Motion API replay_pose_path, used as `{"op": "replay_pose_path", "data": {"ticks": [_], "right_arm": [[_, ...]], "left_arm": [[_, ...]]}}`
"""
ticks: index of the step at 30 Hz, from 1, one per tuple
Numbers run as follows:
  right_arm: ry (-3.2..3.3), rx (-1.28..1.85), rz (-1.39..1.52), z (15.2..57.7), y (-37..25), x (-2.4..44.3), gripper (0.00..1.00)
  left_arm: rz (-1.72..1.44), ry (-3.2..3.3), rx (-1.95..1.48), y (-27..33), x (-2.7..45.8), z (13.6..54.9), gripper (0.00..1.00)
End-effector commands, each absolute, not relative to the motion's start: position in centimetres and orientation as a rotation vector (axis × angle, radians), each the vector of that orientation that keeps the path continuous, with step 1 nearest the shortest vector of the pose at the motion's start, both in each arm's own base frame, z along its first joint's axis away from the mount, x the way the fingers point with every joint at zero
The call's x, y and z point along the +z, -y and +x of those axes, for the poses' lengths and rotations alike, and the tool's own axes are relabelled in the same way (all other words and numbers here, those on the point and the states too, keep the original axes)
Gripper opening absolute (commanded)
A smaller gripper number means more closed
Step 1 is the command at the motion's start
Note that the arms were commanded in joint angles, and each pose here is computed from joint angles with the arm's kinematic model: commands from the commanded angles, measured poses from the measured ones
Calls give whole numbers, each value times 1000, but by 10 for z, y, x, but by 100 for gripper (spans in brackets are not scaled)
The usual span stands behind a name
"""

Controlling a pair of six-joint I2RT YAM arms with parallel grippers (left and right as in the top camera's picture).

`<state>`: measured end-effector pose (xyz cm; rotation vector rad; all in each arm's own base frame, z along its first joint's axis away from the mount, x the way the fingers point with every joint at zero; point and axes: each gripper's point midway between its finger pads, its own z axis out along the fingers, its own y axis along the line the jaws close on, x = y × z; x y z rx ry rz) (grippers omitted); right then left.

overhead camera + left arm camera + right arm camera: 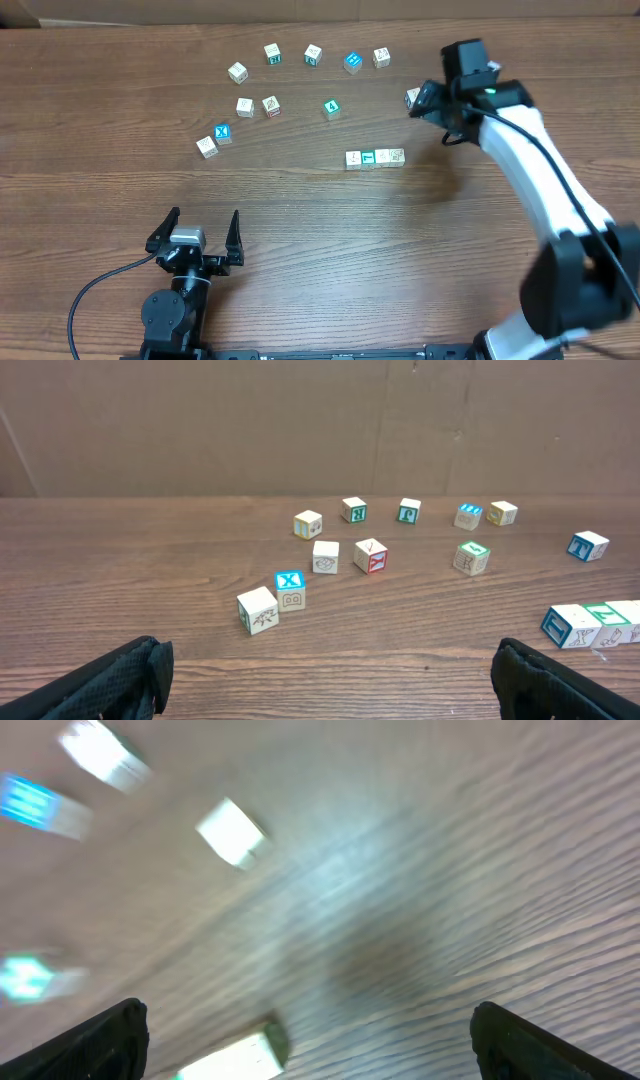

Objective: Form a horizontal line

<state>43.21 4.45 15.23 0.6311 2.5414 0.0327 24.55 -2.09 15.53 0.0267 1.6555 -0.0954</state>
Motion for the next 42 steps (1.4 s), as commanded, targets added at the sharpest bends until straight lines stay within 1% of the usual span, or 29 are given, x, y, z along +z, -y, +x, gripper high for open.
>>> {"op": "replay_pose_path", "data": {"ticks": [1, 8, 15, 22, 25, 35, 42], "right_arm": [[-2427, 75, 625, 426, -40, 200, 100], [-2299, 141, 611, 411, -38, 254, 100], [-2218, 181, 601, 397, -35, 288, 100], [-2120, 226, 589, 374, -31, 327, 100], [-2103, 234, 587, 370, -30, 334, 100], [-2114, 229, 588, 371, -31, 330, 100], [-2080, 244, 584, 363, -29, 343, 100]], "left_arm": [[43, -1647, -81, 21, 156, 245, 100], [43, -1647, -81, 21, 156, 245, 100], [43, -1647, -81, 21, 156, 245, 99], [43, -1647, -81, 21, 156, 245, 100], [43, -1647, -81, 21, 156, 245, 100], [43, -1647, -81, 21, 156, 245, 100], [43, -1647, -81, 21, 156, 245, 100]]}}
